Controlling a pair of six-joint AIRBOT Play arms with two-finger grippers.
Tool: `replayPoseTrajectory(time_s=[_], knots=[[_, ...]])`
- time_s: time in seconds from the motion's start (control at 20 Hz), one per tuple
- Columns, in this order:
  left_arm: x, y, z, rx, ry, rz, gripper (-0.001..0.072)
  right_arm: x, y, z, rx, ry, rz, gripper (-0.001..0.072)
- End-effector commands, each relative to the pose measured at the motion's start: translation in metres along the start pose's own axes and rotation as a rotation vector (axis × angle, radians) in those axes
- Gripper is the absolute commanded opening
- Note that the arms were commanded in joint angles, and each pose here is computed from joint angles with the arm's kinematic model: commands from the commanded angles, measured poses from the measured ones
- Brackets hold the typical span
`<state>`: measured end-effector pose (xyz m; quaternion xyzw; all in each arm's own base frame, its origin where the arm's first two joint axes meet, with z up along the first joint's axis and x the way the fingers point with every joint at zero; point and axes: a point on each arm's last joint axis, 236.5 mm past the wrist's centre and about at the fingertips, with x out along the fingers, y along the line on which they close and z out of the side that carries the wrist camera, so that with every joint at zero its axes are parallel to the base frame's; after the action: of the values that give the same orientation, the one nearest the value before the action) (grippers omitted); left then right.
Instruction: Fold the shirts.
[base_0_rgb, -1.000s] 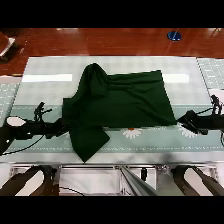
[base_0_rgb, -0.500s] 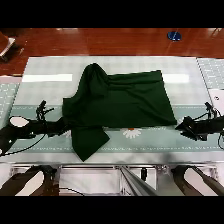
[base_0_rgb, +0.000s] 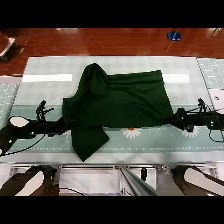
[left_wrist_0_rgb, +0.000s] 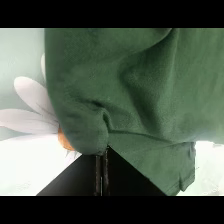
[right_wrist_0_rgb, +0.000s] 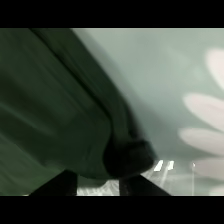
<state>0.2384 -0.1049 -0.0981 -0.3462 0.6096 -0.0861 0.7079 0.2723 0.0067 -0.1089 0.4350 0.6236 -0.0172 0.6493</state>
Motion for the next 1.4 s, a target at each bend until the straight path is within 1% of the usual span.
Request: replayPoseTrajectory(time_s=[0.0, 0.25, 0.3, 0.35, 0.4, 0.55, 0.65, 0.7, 0.8, 0.9, 1.0, 1.05, 1.1, 1.2, 1.25, 1.35], knots=[[0.000, -0.003, 0.000, -0.009, -0.002, -0.012, 0.0023, 0.016, 0.013, 0.020, -0.039, -0.037, -0.005, 0.0328], [0.000, -0.007, 0.002, -0.022, -0.007, -0.030, 0.0023, 0.032, 0.044, 0.034, -0.080, -0.010, -0.011, 0.0327], [0.000, -0.007, 0.002, -0.023, -0.007, -0.030, 0.0023, 0.036, 0.051, 0.035, -0.102, 0.001, -0.012, 0.0253], [0.000, -0.007, 0.002, -0.023, -0.007, -0.030, 0.0023, 0.039, 0.057, 0.033, -0.130, 0.012, -0.013, 0.0102], [0.000, -0.007, 0.001, -0.023, -0.006, -0.031, 0.0023, 0.042, 0.064, 0.032, -0.173, 0.017, -0.013, 0.0016], [-0.010, -0.022, 0.017, 0.003, -0.040, -0.056, 0.0023, 0.025, 0.102, 0.037, -0.288, 0.020, 0.025, 0.0016], [-0.040, -0.064, 0.057, 0.071, -0.149, -0.127, 0.0023, -0.019, 0.150, 0.057, -0.393, -0.073, 0.079, 0.0015], [-0.069, -0.099, 0.084, 0.120, -0.240, -0.187, 0.0023, -0.053, 0.182, 0.070, -0.460, -0.158, 0.110, 0.0015], [-0.148, -0.178, 0.130, 0.270, -0.445, -0.300, 0.0022, -0.135, 0.251, 0.080, -0.610, -0.346, 0.179, 0.0015], [-0.244, -0.255, 0.151, 0.445, -0.648, -0.382, 0.0023, -0.228, 0.317, 0.066, -0.761, -0.551, 0.253, 0.0015], [-0.339, -0.319, 0.143, 0.608, -0.840, -0.447, 0.0022, -0.319, 0.363, 0.027, -0.895, -0.752, 0.315, 0.0015], [-0.382, -0.344, 0.128, 0.688, -0.924, -0.465, 0.0022, -0.357, 0.376, 0.002, -0.950, -0.845, 0.332, 0.0015], [-0.415, -0.360, 0.113, 0.761, -0.992, -0.459, 0.0022, -0.394, 0.383, -0.027, -1.005, -0.941, 0.337, 0.0015], [-0.465, -0.373, 0.080, 0.877, -1.105, -0.379, 0.0022, -0.451, 0.377, -0.081, -1.074, -1.116, 0.301, 0.0015], [-0.484, -0.371, 0.066, 0.911, -1.156, -0.307, 0.0022, -0.472, 0.369, -0.104, -1.089, -1.190, 0.278, 0.0015], [-0.512, -0.355, 0.044, 0.921, -1.233, -0.159, 0.0022, -0.502, 0.347, -0.146, -1.096, -1.308, 0.221, 0.0015]])
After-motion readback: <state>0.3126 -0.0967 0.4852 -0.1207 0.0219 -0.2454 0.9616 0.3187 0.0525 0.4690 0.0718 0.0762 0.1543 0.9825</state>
